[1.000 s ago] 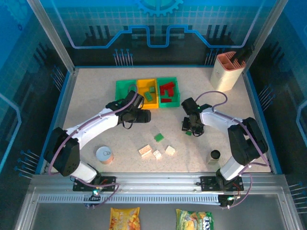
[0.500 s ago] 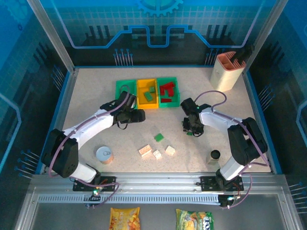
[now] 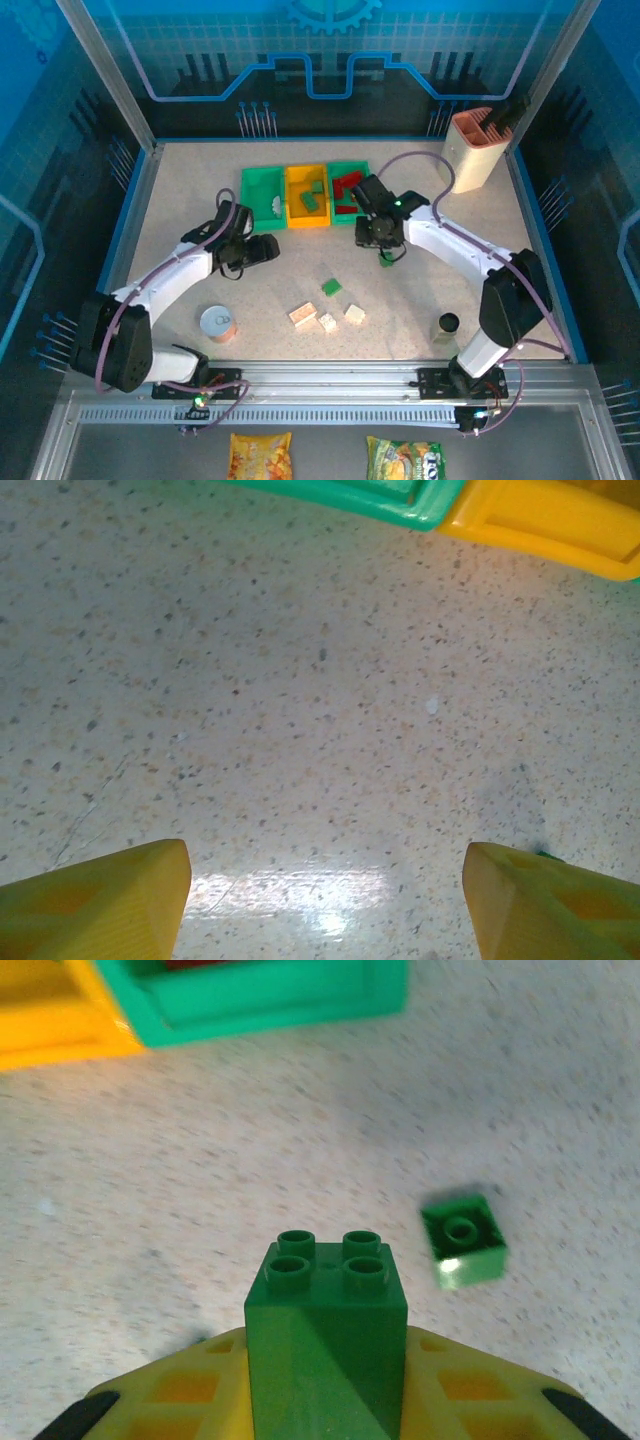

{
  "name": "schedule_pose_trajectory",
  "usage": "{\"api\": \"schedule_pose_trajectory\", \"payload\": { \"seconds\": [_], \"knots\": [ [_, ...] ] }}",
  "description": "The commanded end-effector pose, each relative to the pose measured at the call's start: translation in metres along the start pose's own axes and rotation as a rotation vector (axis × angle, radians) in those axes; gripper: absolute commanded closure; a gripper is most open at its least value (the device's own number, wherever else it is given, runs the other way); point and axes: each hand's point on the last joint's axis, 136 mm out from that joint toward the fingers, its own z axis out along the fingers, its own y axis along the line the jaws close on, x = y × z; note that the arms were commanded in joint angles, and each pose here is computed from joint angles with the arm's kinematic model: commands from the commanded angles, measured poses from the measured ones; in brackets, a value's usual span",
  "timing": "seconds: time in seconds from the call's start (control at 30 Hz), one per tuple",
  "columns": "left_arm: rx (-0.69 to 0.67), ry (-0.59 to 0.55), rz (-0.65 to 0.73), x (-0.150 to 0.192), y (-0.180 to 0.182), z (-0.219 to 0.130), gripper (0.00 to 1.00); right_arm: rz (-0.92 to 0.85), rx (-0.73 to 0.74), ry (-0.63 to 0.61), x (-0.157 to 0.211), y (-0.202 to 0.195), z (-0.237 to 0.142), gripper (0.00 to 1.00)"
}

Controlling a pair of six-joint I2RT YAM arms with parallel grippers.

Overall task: Sort the legos into containers by color
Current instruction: Place the lego in the container.

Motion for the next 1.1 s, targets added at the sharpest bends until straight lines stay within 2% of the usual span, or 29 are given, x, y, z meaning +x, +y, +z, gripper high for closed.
{"api": "schedule_pose_trajectory", "payload": {
  "seconds": [0.0, 0.2, 0.47, 0.8, 1.07],
  "knots": [
    [0.036, 0.002, -0.048, 0.005, 0.005, -0.006, 0.27, -0.092, -0.018, 0.008, -0.006, 0.028, 0.003, 0.66],
    [0.034, 0.009, -0.075, 0.012, 0.015, -0.010, 0.27, -0.175, -0.153, -0.003, -0.030, 0.087, 0.010, 0.66],
    [0.049, 0.017, -0.092, 0.019, 0.016, -0.012, 0.27, -0.234, -0.246, -0.015, -0.058, 0.133, 0.033, 0.67],
    [0.065, 0.030, -0.105, 0.024, 0.016, -0.014, 0.27, -0.273, -0.287, -0.011, -0.083, 0.159, 0.071, 0.67],
    [0.072, 0.035, -0.109, 0.026, 0.015, -0.016, 0.27, -0.279, -0.279, 0.022, -0.090, 0.163, 0.107, 0.67]
  ]
}}
